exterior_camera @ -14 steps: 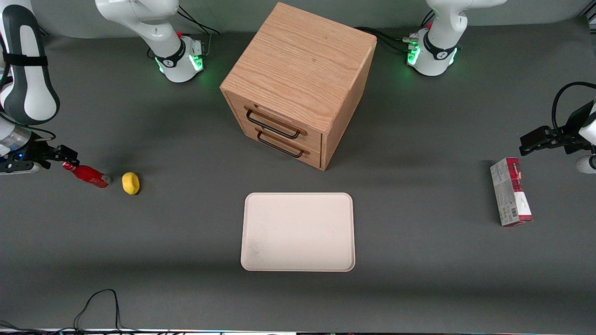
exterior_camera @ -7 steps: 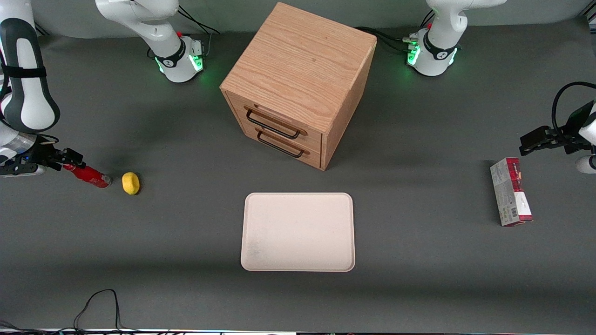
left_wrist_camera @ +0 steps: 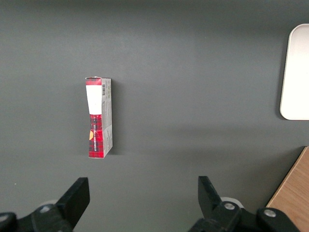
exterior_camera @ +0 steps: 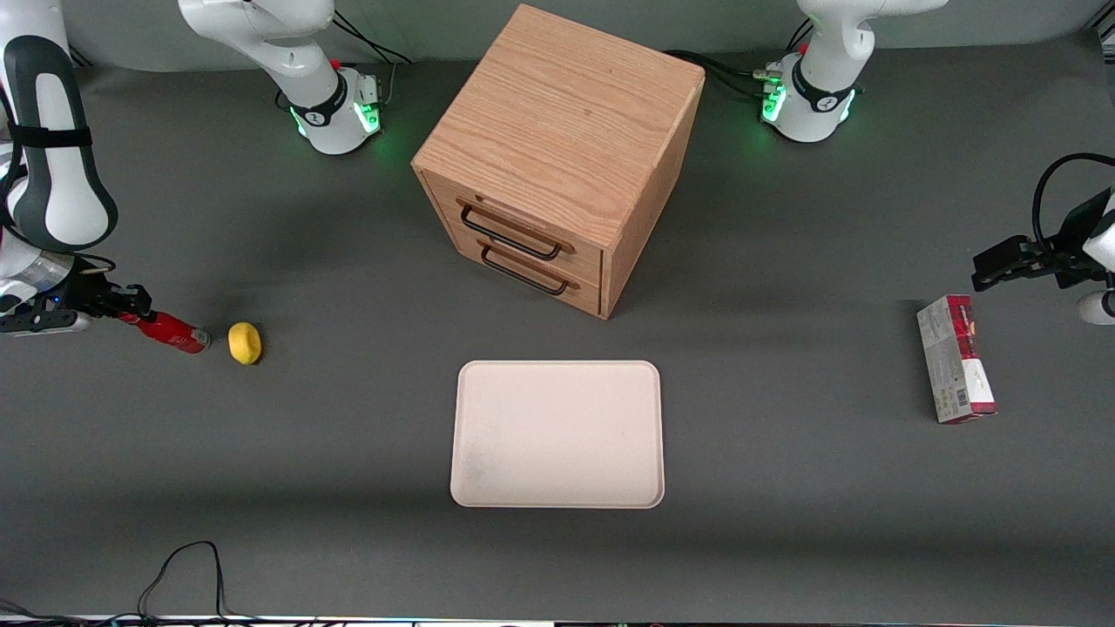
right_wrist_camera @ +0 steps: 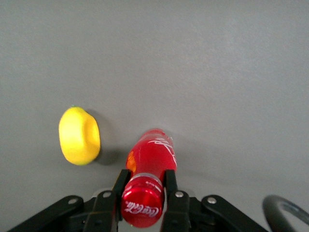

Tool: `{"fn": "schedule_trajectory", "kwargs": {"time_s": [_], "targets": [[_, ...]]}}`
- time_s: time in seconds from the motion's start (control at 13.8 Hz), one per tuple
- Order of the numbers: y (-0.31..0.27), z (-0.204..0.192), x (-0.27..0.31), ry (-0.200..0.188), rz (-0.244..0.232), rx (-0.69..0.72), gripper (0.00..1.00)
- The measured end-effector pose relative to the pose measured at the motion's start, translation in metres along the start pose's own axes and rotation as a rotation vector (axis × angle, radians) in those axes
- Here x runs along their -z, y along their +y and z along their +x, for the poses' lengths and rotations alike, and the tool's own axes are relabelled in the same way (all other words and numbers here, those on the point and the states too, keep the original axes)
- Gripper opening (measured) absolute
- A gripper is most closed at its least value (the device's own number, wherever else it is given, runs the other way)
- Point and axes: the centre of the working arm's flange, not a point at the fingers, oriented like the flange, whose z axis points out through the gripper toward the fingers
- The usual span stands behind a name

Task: Place coke bottle on tray
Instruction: 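Close the right gripper around the bottle's neck, then lift the bottle and carry it toward the white tray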

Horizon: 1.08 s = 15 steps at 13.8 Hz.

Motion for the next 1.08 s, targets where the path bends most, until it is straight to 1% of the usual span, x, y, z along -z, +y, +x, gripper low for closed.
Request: {"fn": "schedule_trajectory", "kwargs": {"time_s": [0.22, 0.29, 0.36, 0.43, 0.58, 0.65, 0.8, 0.87, 1.01, 1.08], "targets": [[-0.039, 0.036, 0.015, 0.027, 0.015, -0.037, 0.34], [-0.053, 0.051, 0.025, 0.022, 0.031, -0.048, 0.34], [-0.066, 0.066, 0.042, 0.01, 0.047, -0.051, 0.34], [-0.079, 0.081, 0.064, -0.011, 0.057, -0.055, 0.34], [-0.106, 0.11, 0.128, -0.064, 0.03, -0.092, 0.34], [-0.126, 0.121, 0.162, -0.081, 0.012, -0.108, 0.34], [-0.174, 0.133, 0.218, -0.103, -0.018, -0.131, 0.34], [-0.201, 0.135, 0.236, -0.115, -0.024, -0.144, 0.34], [-0.255, 0.139, 0.259, -0.12, -0.02, -0.175, 0.34], [-0.285, 0.141, 0.267, -0.112, -0.014, -0.194, 0.34]]}}
